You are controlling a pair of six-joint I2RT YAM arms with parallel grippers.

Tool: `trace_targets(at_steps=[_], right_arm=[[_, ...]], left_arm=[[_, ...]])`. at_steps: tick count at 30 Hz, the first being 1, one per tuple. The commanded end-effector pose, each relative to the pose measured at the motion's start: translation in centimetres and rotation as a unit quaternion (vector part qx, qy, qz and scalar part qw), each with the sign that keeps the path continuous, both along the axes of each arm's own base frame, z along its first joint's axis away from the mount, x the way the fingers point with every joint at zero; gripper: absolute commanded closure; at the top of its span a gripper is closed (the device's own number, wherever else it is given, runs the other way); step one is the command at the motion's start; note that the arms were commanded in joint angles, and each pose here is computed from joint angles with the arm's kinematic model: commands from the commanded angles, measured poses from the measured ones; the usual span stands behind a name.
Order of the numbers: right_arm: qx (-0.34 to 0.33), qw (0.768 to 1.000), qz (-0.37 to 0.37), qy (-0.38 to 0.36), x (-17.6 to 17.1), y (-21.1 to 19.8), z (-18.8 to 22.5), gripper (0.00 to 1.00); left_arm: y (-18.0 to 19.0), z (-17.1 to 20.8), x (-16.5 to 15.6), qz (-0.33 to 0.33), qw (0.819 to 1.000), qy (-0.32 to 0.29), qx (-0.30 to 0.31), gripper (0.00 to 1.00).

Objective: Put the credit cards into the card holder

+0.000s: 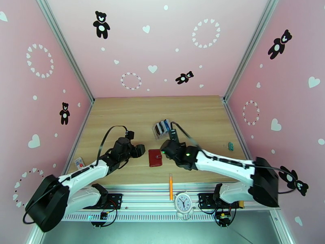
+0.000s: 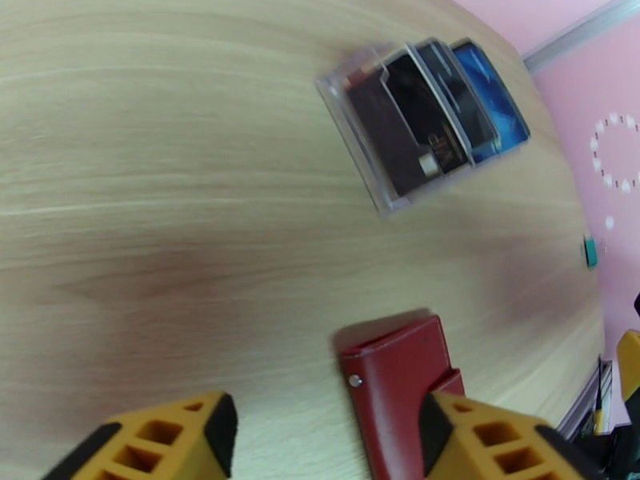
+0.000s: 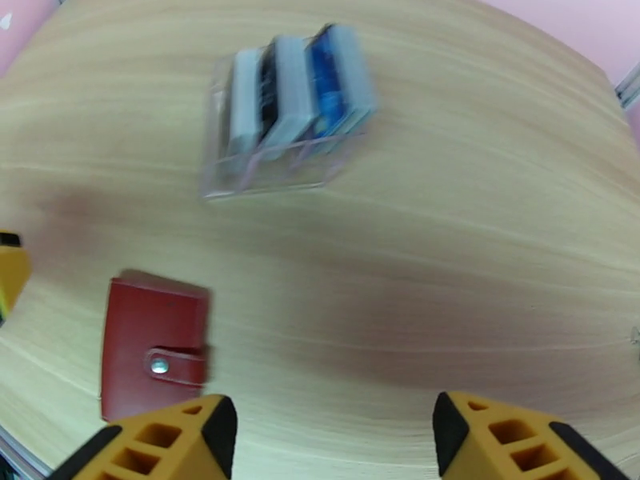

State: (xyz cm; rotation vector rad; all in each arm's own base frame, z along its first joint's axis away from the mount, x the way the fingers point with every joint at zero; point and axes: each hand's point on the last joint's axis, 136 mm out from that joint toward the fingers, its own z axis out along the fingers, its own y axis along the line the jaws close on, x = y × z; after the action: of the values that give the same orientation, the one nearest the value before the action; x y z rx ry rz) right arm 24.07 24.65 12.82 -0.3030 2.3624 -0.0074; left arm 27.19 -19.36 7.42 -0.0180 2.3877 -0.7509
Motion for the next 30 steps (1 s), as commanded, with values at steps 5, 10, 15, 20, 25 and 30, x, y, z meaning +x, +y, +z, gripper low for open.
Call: trace_targets(at_steps=[5,10,15,20,25,30], right_arm=[[0.009,0.999,0.005,0.044,-0.6,3.4,-1.8,0.39],[0.013,0.998,0.016,0.064,-1.1,5.3,-2.9,0.46],[0.016,0.996,0.028,0.085,-1.7,6.8,-4.2,0.54],[0.008,0.995,0.031,0.094,-2.0,7.7,-5.3,0.57],[-0.002,0.994,0.03,0.103,-1.9,8.0,-6.4,0.59],[-0.005,0.993,0.03,0.11,-1.9,8.7,-7.2,0.6]], left_arm=[[-3.7,-1.2,0.3,-0.06,0.996,0.057,-0.041,0.45],[-4.7,-2.0,0.4,-0.073,0.992,0.083,-0.058,0.48],[-5.1,-2.5,0.2,-0.08,0.99,0.097,-0.064,0.51],[-5.0,-3.2,0.2,-0.077,0.989,0.111,-0.054,0.54],[-4.9,-4.3,0.2,-0.074,0.988,0.13,-0.048,0.58],[-4.9,-5.4,0.3,-0.073,0.985,0.153,-0.041,0.68]])
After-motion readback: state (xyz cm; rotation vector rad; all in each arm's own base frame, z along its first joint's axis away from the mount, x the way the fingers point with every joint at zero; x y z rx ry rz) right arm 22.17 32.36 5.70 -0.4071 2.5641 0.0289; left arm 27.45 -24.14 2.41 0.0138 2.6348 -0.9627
